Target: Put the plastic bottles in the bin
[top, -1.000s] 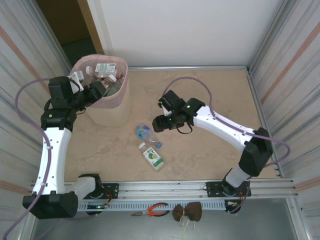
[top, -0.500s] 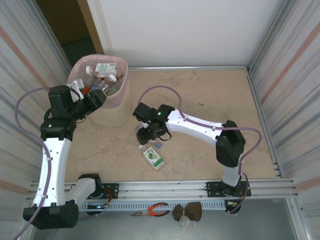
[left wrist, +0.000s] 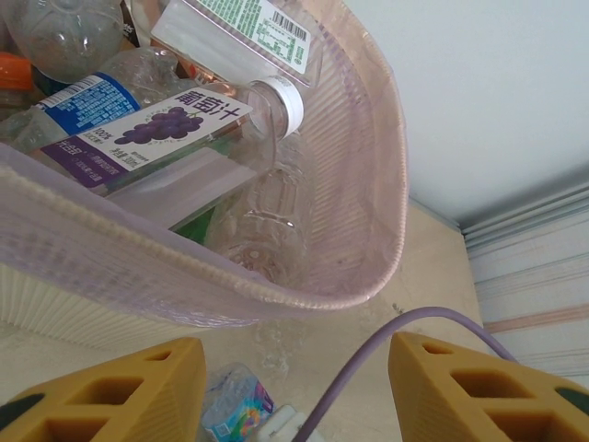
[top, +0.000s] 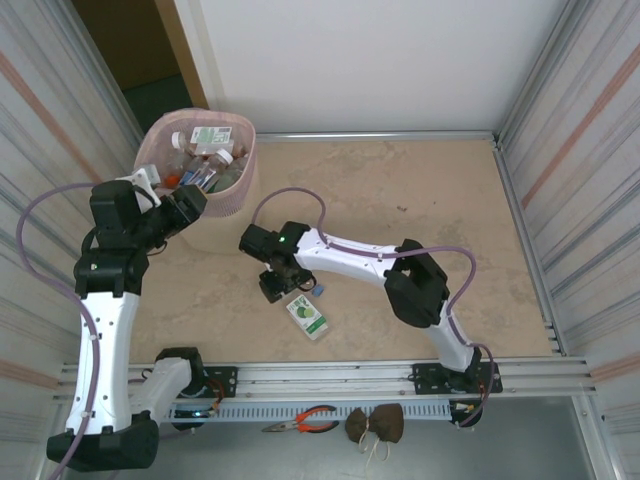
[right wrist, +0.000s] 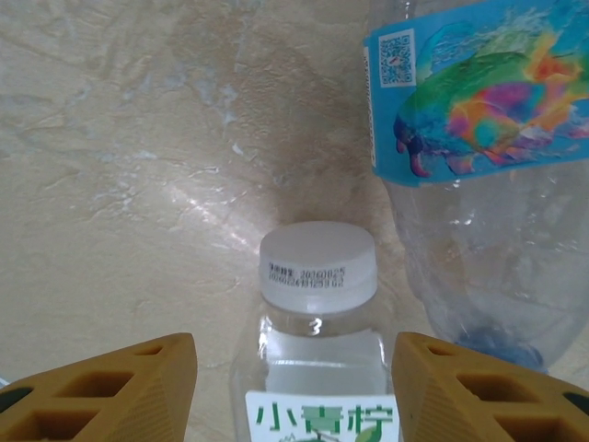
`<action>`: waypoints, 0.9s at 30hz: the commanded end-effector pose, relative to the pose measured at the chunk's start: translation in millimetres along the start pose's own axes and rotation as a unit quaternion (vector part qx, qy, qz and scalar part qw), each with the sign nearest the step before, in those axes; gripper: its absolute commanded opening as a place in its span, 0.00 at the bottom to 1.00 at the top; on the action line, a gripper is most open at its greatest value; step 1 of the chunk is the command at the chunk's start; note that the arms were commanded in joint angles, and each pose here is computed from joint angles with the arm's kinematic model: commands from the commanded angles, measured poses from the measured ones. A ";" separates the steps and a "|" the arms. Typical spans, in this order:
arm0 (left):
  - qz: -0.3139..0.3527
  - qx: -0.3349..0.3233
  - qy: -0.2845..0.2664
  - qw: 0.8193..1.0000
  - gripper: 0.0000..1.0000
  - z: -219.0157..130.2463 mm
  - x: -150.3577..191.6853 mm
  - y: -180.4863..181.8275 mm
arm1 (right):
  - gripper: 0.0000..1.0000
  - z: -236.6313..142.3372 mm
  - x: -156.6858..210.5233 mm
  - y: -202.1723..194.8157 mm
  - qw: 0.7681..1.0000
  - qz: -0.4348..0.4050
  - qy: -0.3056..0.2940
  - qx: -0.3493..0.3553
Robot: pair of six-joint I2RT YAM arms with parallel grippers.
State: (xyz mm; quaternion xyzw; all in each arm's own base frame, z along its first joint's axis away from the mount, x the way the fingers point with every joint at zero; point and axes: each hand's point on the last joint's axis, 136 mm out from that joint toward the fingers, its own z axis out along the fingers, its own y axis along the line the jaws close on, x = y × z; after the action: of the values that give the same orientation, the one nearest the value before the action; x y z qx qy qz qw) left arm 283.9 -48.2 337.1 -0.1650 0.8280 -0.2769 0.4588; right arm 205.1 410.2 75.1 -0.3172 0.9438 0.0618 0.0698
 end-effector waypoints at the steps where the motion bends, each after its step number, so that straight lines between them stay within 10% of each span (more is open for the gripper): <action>1: 0.008 -0.011 -0.011 1.000 0.55 -5.6 -3.3 3.0 | 0.56 7.9 -1.9 -0.6 1.000 -0.003 0.008 0.016; 27: 0.001 0.003 -0.007 1.000 0.55 -9.0 -1.5 -2.7 | 0.38 37.7 -7.9 2.4 0.999 -0.021 0.020 0.030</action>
State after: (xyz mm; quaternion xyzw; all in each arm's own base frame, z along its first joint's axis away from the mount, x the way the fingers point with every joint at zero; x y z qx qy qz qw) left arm 281.1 -47.4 334.4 -0.1686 0.8310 -0.2742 0.4537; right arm 213.2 420.2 22.3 -0.3277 0.9433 0.0234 0.0467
